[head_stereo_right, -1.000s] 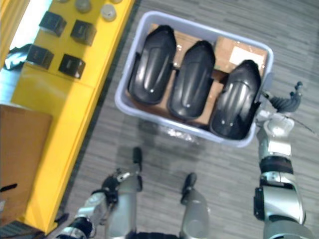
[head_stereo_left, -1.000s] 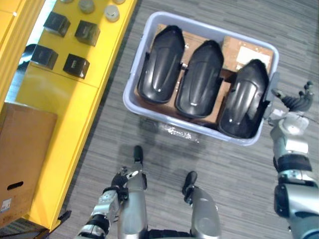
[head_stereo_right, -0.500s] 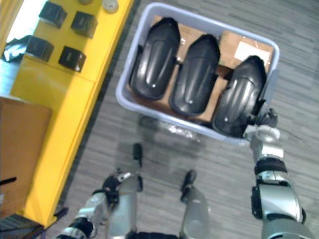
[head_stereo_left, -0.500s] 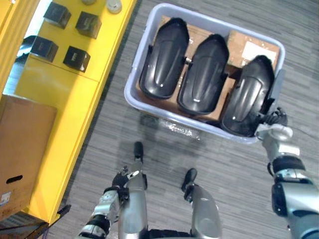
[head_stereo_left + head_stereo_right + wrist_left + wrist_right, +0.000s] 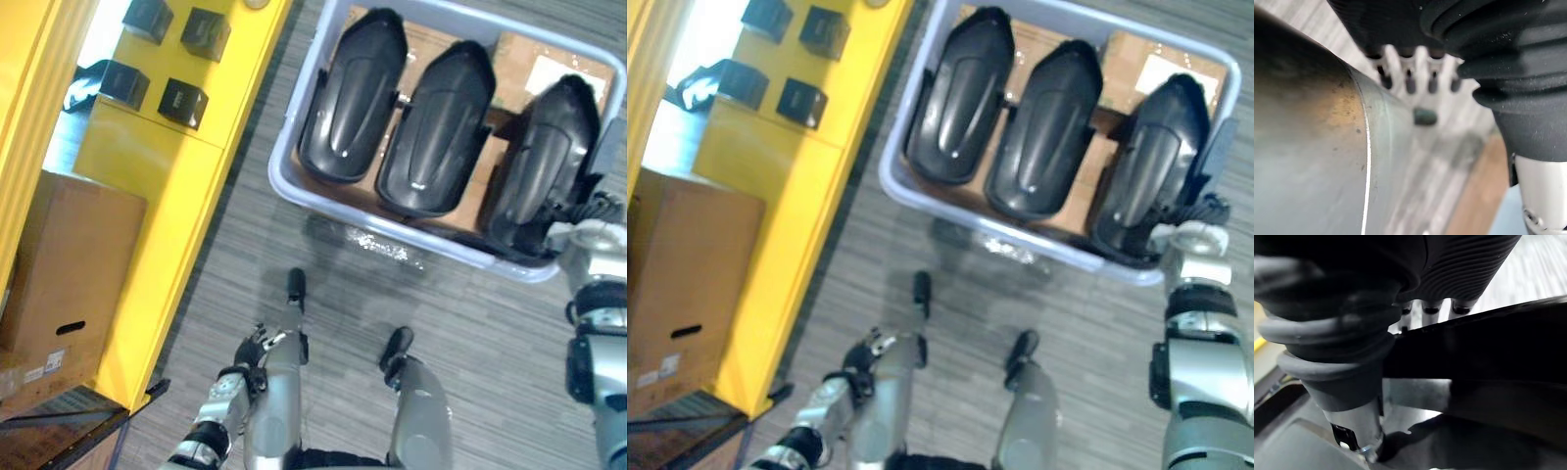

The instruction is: Walk over and take plastic housings, then place them on the shelf

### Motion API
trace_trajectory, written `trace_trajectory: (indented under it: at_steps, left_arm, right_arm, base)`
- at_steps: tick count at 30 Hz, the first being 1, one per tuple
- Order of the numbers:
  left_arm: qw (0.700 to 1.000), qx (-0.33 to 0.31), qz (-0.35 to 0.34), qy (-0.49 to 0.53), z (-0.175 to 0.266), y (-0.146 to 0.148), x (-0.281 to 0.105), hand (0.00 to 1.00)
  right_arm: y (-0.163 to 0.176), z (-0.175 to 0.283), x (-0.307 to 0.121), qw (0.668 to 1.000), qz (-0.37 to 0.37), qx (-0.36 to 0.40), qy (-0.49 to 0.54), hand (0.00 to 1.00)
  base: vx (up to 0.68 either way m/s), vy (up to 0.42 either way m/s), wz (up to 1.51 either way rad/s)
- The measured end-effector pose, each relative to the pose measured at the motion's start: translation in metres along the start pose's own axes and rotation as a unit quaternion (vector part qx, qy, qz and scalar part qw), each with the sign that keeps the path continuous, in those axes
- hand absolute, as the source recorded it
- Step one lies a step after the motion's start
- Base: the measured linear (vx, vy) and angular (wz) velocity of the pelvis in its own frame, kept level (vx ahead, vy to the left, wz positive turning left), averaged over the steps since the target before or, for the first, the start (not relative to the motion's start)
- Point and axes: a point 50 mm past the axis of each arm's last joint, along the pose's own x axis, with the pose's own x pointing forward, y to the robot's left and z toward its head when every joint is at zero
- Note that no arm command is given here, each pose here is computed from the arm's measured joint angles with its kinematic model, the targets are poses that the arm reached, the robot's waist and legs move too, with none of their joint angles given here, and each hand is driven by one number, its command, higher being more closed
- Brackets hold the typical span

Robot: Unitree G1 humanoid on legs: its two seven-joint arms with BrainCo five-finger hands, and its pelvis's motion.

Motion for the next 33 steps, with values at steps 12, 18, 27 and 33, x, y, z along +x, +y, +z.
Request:
trace_trajectory:
  at_steps: [12,18,27,33]
  left_arm:
    - [1.0,0.01,-0.011,-0.007,0.0,-0.004,0.0,0.0]
    - [1.0,0.008,-0.008,-0.007,-0.002,0.0,-0.003,0.0]
    - [0.999,-0.043,0.006,0.004,-0.01,0.009,-0.01,0.0]
    - [0.995,-0.093,0.032,-0.009,-0.01,0.027,-0.016,0.0]
  right_arm:
    - [-0.005,-0.005,0.002,0.992,-0.035,-0.118,-0.002,1.0]
    - [-0.005,0.005,0.001,0.983,-0.057,-0.17,-0.042,1.0]
    - [0.003,0.045,-0.012,0.969,-0.073,-0.18,-0.15,1.0]
    - [0.008,0.059,-0.023,0.958,-0.08,-0.166,-0.219,1.0]
  base:
    - [0.01,-0.023,0.01]
    - [0.0,0.0,0.0]
    - [0.01,-0.005,-0.01]
    - [0.06,-0.029,-0.03]
